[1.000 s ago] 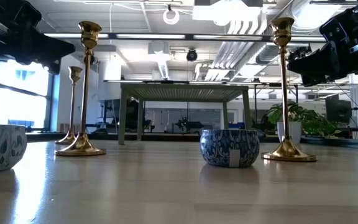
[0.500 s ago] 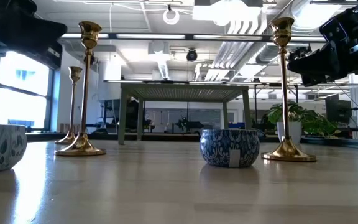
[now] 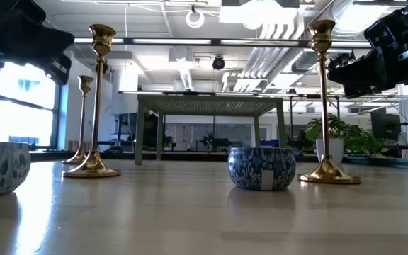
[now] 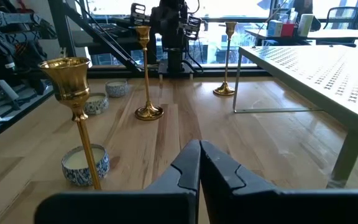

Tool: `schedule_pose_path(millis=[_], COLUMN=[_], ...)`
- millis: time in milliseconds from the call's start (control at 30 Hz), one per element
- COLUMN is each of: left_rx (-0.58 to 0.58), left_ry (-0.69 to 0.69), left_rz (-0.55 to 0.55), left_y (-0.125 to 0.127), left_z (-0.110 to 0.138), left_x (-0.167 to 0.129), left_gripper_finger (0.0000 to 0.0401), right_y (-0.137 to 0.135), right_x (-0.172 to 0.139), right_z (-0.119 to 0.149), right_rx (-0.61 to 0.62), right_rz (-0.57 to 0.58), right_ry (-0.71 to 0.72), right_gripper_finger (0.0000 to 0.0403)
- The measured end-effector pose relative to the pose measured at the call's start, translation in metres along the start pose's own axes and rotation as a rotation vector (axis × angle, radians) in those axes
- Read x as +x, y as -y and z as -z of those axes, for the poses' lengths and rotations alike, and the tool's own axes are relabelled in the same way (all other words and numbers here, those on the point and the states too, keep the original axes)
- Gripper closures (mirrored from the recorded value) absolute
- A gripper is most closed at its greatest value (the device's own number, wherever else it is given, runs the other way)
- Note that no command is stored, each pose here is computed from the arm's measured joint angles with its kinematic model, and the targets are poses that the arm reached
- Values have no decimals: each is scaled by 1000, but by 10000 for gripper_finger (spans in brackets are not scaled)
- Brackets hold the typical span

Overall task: Pick & Place candle stick holders
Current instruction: Put the top gold candle holder on the shelf

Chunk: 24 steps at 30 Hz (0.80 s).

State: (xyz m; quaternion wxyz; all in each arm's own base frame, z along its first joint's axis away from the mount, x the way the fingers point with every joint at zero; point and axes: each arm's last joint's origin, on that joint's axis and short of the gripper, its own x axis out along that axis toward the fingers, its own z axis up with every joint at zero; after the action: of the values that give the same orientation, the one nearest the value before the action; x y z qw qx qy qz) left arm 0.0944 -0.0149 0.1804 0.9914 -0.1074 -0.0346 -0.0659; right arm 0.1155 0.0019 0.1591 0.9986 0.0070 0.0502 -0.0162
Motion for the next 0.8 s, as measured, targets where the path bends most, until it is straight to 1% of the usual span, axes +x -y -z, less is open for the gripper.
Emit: schedule_pose_path(millis=[67,100,167,233,333,367,467,533,733,800], left_rx=[-11,-52,-166,-250,-289,-290,-291,-290,-287,-286], left_ry=[0,4,9,2,-8,-5,12,5,-20,-13], left_rz=[-58,-71,-73,-67,-51,-54,-83,-94,-122,-138], left_y=[-2,-2,-2,-2,-2,-2,-3,-3,-4,-4], left_z=[1,1,1,1,2,1,1,1,4,4], left_x=[0,0,0,0,0,0,0,0,-1,-1], left_gripper_finger=[401,401,401,401,401,401,401,401,401,401], right_y=[0,0,0,0,0,0,0,0,1,2], right_x=[0,0,0,0,0,0,0,0,-3,-4], right_z=[0,0,0,0,0,-1,-2,-3,-22,-27], right_rx=[-2,-23,-114,-183,-215,-202,-108,-60,225,273], right_rz=[-1,1,9,9,9,9,-11,11,16,26], right_ry=[1,1,-1,-1,0,5,22,33,229,288], right_gripper_finger=[400,399,397,396,397,398,397,396,399,400])
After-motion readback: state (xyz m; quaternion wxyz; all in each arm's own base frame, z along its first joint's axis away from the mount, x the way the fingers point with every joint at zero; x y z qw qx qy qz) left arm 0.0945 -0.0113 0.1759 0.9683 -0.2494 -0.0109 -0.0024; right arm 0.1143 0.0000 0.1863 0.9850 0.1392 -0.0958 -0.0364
